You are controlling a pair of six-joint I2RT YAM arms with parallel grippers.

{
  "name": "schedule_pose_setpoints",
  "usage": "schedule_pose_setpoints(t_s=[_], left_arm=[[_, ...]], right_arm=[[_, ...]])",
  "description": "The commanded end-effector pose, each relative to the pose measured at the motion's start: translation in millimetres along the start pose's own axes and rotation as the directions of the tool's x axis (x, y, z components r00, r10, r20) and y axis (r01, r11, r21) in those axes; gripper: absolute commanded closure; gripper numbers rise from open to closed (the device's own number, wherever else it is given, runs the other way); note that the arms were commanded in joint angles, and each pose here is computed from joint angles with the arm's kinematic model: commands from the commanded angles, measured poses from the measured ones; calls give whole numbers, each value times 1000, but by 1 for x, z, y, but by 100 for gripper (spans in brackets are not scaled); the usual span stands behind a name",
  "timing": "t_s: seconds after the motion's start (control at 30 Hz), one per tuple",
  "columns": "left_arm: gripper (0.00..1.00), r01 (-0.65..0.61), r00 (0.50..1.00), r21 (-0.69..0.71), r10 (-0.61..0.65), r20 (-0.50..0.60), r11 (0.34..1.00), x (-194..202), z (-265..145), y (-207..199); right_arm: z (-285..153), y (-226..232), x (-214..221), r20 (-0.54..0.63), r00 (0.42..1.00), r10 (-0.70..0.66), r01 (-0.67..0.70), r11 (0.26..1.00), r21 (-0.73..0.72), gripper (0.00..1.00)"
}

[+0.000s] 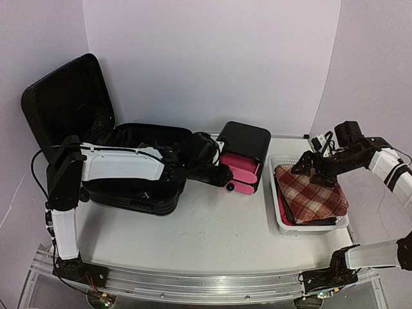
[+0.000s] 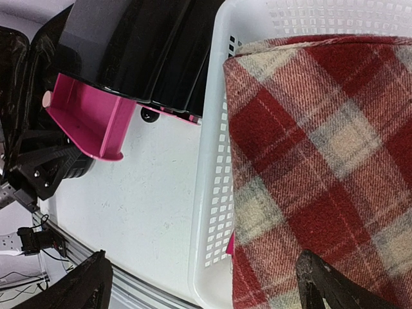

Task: Open, take out, and arrange the luggage

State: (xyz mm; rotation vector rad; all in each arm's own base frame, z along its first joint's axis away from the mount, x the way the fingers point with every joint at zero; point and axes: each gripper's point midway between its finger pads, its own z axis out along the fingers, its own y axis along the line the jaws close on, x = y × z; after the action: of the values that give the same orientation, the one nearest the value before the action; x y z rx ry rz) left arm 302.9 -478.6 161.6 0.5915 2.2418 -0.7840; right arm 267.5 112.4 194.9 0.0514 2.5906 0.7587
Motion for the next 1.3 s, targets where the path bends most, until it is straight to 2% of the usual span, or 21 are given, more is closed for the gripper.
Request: schedule_pose_setpoints(t_s=[0.0, 0.23, 0.4, 0.5, 0.63, 0.73, 0.8, 0.9, 1.0, 1.07, 1.13, 1.27], left_arm=[[72, 51, 998, 50, -52, 22, 997, -9, -20, -15], [69, 33, 999, 117, -32, -8, 993, -3, -27, -30], [35, -65, 997, 76, 62, 42, 995, -12, -55, -22], [26, -124, 990, 10, 123, 71, 992, -20, -81, -11], [18, -165, 983, -58, 169, 74, 985, -22, -118, 11], [16, -120, 991, -179, 128, 37, 977, -16, -149, 60], [13, -40, 999, -226, 43, 9, 973, -11, -164, 100], [10, 77, 995, -376, -97, -34, 924, -7, -191, 173], [7, 72, 971, -543, -184, -154, 837, 11, -207, 234], [6, 96, 939, -596, -271, -211, 797, 22, -209, 270], [9, 140, 910, -606, -343, -233, 783, 29, -207, 297], [9, 120, 888, -678, -384, -253, 725, 34, -202, 347]], right_arm=[[0, 3, -10, 39, 999, -26, 26, 1000, -6, 2], [2, 2, -8, 31, 999, -20, 20, 1000, -11, 2], [2, 0, -7, 36, 999, -25, 25, 1000, -3, 2], [4, -1, -6, 28, 999, -25, 25, 1000, 1, 2], [8, -4, -4, 13, 1000, -22, 22, 1000, 3, 2], [12, -6, -3, 5, 1000, -19, 19, 1000, 3, 2], [15, -7, -2, 2, 1000, -13, 13, 1000, 1, 2], [20, -6, -3, -9, 1000, -6, 6, 1000, -13, 2], [23, -5, -4, -17, 1000, 0, -1, 1000, -23, 2], [22, -4, -6, -11, 1000, 1, -1, 1000, -25, 2], [20, -3, -7, -4, 1000, -2, 2, 1000, -27, 2], [15, -3, -8, 18, 1000, -10, 10, 1000, -18, 2]])
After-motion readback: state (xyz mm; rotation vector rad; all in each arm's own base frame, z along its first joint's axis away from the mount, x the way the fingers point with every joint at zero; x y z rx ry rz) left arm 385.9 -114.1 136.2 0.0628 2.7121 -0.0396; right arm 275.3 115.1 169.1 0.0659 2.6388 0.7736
